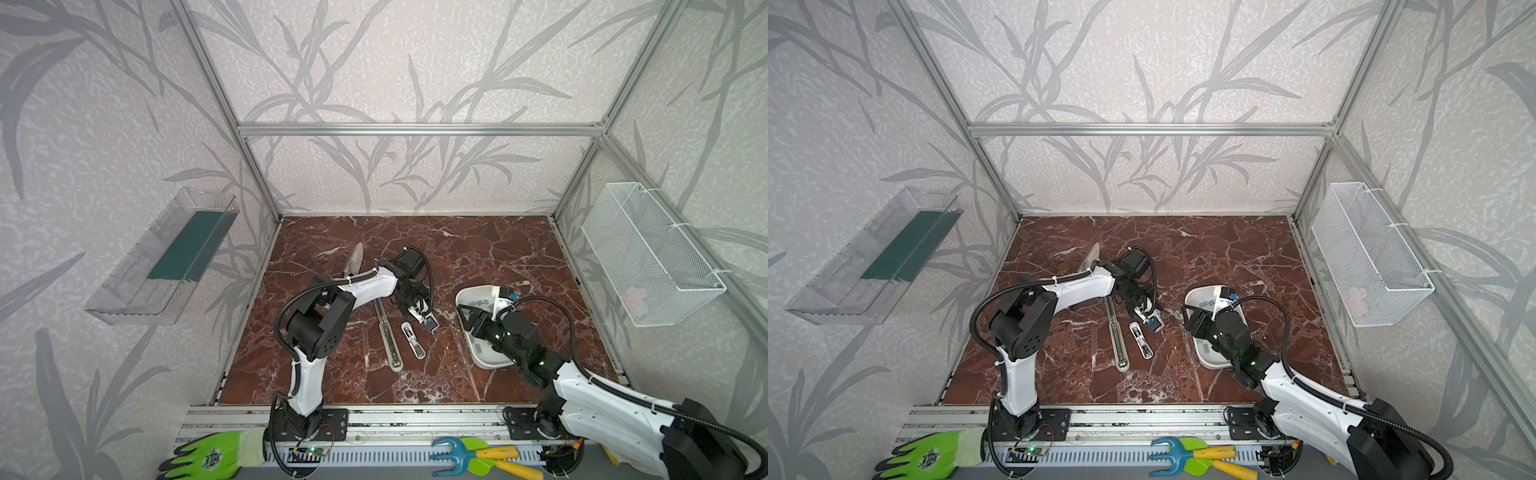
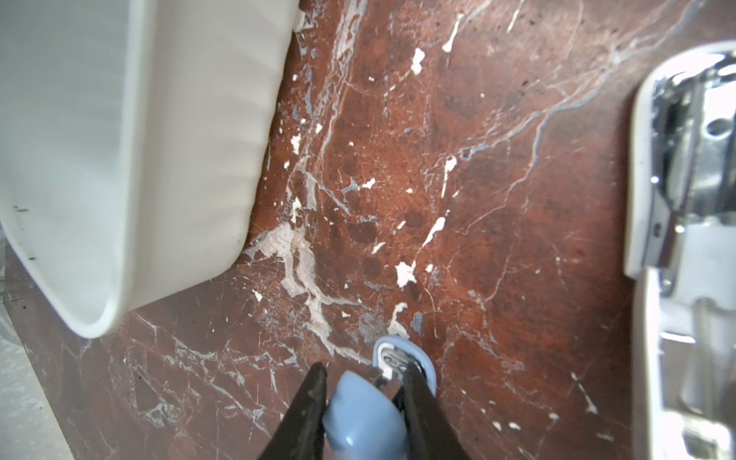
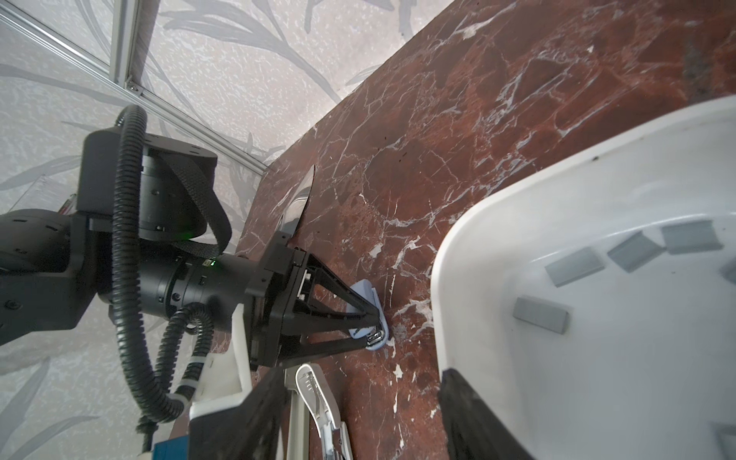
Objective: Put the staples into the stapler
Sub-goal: 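Close the left gripper on the light-blue stapler's body, then lift the light-blue stapler off the table with the left gripper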
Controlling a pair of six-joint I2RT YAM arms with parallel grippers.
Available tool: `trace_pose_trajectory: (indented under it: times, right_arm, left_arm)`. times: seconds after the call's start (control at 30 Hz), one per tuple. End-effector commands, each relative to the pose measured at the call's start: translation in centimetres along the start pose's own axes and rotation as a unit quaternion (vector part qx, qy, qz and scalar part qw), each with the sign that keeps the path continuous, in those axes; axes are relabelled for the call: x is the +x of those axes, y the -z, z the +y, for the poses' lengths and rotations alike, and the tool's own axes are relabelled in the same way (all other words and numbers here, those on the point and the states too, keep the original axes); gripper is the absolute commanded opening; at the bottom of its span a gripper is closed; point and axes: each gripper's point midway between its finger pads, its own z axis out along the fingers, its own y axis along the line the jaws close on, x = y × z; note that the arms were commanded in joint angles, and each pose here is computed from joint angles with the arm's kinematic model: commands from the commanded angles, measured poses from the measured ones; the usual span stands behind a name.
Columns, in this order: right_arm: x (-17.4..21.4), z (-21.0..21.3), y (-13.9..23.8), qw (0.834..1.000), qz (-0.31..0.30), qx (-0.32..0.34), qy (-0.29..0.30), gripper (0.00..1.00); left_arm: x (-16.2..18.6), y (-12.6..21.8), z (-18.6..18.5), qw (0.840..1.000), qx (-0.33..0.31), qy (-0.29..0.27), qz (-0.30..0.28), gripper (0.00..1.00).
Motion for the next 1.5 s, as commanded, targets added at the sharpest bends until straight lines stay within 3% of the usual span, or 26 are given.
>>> trace_pose_trajectory:
  times: [0.0, 0.17, 0.43, 0.7, 0.9, 1.17, 1.37, 1.47]
  right_arm:
    - [-0.6, 0.4, 0.2, 1.000, -0.009, -0.004, -0.004, 0.63]
    - [-0.6, 0.4, 0.4, 1.000, -0.009, -0.005, -0.004, 0.63]
    - [-0.7, 0.4, 0.4, 1.000, -0.010, -0.004, -0.004, 0.63]
    - [-0.7, 0.4, 0.3, 1.000, -0.010, -0.003, -0.003, 0.63]
    - [-0.7, 0.2, 0.3, 1.000, -0.012, 0.001, -0.004, 0.63]
    - [-0.8, 0.3, 0.4, 1.000, -0.013, 0.000, -0.005, 0.63]
    - [-0.6, 0.8, 0.9, 1.000, -0.003, -0.012, -0.005, 0.63]
    - [-0.1, 1.8, 0.9, 0.999, 0.017, -0.035, 0.001, 0.62]
  left_arm:
    - [-0.3, 0.2, -0.6, 0.999, 0.029, 0.017, -0.006, 0.40]
    - [-0.3, 0.5, -1.7, 0.996, 0.077, 0.042, -0.005, 0.49]
    - [0.0, 0.0, -2.3, 0.992, 0.106, 0.065, -0.006, 0.50]
    - [0.5, -0.6, -2.1, 0.991, 0.116, 0.067, -0.006, 0.42]
    - [0.3, 0.2, -1.4, 0.993, 0.106, 0.057, -0.003, 0.27]
    - [-0.7, 2.7, 2.7, 0.998, 0.011, 0.062, -0.003, 0.01]
    - [-3.1, 6.3, 4.6, 0.993, -0.084, 0.081, -0.015, 0.00]
    - [-4.3, 8.7, 6.5, 0.975, -0.179, 0.127, -0.028, 0.00]
